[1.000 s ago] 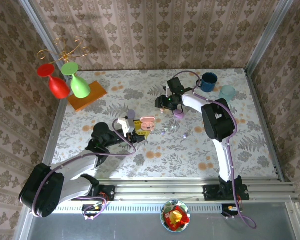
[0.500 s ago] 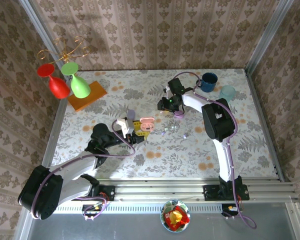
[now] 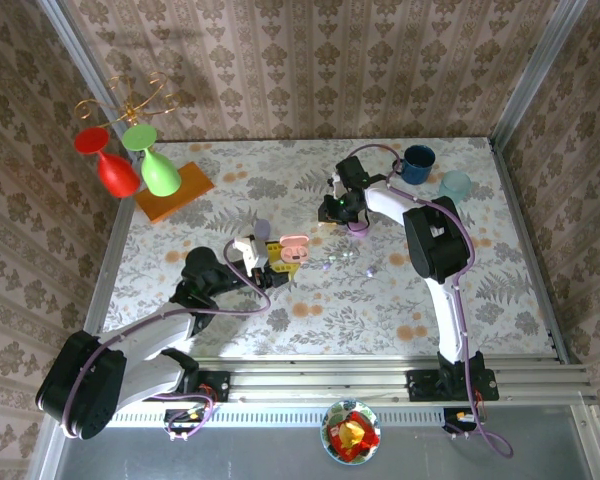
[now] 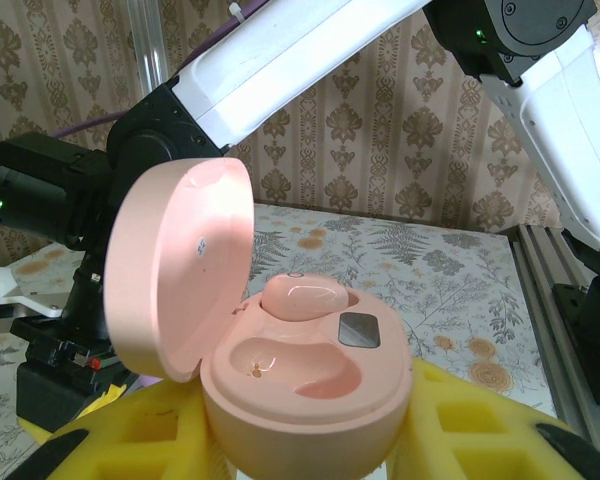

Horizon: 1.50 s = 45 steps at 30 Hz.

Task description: Insert wireless bluetooth earbuds into charging case

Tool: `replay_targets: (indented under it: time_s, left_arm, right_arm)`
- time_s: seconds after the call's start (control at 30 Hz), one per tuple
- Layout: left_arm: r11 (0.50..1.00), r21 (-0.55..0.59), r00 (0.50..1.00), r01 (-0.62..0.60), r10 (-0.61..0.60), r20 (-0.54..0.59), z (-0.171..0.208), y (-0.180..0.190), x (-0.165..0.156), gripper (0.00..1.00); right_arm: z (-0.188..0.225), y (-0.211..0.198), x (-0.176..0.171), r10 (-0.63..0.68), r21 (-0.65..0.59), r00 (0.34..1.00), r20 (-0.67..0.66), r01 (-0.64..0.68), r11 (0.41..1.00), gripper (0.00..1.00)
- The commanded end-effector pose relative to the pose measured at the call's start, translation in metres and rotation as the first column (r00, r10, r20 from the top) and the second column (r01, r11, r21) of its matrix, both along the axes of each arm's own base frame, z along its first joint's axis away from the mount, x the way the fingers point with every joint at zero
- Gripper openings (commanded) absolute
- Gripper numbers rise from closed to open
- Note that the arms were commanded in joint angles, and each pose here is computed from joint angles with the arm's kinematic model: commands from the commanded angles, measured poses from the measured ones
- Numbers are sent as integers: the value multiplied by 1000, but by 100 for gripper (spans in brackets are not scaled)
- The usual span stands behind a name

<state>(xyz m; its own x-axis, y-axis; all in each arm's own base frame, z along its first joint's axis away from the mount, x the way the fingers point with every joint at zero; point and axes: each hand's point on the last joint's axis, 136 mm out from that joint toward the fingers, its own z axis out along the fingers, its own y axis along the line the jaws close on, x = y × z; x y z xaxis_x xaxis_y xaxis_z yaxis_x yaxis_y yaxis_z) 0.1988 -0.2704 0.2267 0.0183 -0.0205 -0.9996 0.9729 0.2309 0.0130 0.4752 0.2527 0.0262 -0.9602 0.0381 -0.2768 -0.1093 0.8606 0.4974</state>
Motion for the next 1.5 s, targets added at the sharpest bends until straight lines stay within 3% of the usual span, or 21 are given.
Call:
replay_targets:
  time_s: [0.0,0.3,0.67,1.1,1.47]
  left_arm:
    - [1000,-8,1000,-7,7,23,3,3,-1,35]
    - [989,35,988,-147,145,53,-7,11,20,34]
    - [956,21,951,-294,290,108,-11,17,46,33]
    - [961,54,952,-270,258,166,-20,-5,46,35]
    - [957,59,943,-285,269,195,-20,-18,52,32]
  right_arm:
    - [-5,-1,-2,-5,-7,999,-34,4,1000,19]
    - [38,-4,-11,-11,32,998,68,9,999,18]
    - [109,-21,-72,-32,28,978,204,26,999,18]
    - [181,-4,-155,82,-36,945,318,-75,997,17]
    - [213,40,-170,176,-8,909,378,-187,982,18]
